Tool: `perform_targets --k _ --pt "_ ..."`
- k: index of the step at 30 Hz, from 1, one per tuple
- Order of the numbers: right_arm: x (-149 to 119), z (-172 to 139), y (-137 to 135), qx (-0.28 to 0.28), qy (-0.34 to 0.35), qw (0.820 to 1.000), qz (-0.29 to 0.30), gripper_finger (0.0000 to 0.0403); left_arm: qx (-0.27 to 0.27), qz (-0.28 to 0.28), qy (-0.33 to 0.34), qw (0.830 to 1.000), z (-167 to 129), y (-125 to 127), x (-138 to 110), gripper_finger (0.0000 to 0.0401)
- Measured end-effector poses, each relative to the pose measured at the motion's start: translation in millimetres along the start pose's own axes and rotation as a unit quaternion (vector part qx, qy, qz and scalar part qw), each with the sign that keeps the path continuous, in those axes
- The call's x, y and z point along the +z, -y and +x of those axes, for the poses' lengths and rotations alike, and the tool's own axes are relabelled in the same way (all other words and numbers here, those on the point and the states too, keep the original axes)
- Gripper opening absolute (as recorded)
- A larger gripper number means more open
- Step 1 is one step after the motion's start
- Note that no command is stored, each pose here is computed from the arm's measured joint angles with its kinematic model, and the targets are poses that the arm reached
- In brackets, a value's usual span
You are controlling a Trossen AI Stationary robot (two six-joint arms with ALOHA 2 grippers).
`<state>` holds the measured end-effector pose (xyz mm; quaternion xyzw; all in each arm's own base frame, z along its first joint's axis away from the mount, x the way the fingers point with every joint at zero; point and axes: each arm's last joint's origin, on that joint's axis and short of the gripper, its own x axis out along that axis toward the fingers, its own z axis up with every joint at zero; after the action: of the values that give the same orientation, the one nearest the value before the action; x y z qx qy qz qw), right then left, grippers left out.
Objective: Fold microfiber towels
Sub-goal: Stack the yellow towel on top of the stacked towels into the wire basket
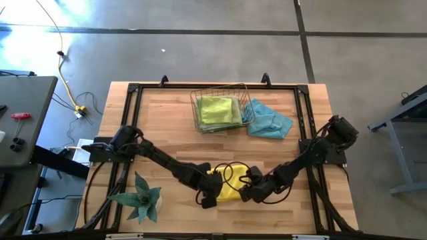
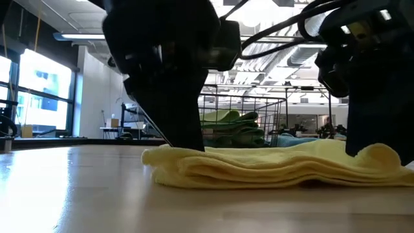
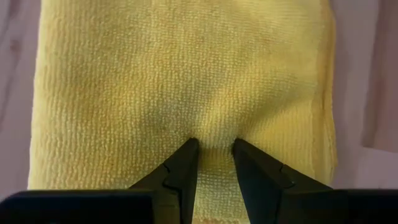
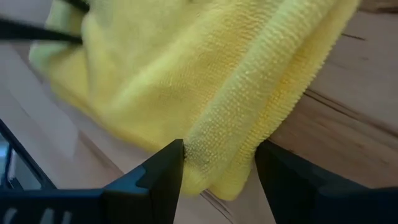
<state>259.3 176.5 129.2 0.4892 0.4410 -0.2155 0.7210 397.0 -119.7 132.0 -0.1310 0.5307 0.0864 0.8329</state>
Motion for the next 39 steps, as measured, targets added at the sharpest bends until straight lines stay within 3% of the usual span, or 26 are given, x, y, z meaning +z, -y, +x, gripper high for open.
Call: perform_targets --k 10,14,19,24,29,33,39 --pt "8.2 1.7 0.4 -0.007 -0.003 1.000 0.012 0.0193 0.003 -0.008 0.007 1.000 -1.0 7.5 -4.5 0.0097" --pt "19.8 3.3 1.3 -0.020 -0.041 0.999 0.012 0.0197 0.005 -0.013 0.009 1.000 -0.9 7.4 -4.5 0.0097" --pt "36.6 3.0 0.5 -0.014 -0.091 0.996 -0.016 0.0224 0.006 -0.024 0.010 1.000 -1.0 7.4 -4.4 0.0097" --pt "54.1 -8.9 3.1 -0.020 -0.073 0.996 -0.044 0.0253 0.006 -0.043 0.011 0.999 -1.0 7.5 -4.2 0.0097" --pt "61.7 -14.5 13.3 -0.071 -0.071 0.994 -0.052 0.0267 0.007 -0.056 0.013 0.998 -0.9 7.4 -4.1 0.0097" --pt "60.3 -7.9 10.2 -0.019 -0.062 0.997 -0.048 0.0268 0.007 -0.057 0.013 0.998 -0.8 7.4 -4.0 0.0097" --pt "57.5 0.5 26.7 0.033 -0.044 0.998 -0.009 0.0268 0.007 -0.057 0.014 0.998 -0.8 7.4 -3.8 0.0097"
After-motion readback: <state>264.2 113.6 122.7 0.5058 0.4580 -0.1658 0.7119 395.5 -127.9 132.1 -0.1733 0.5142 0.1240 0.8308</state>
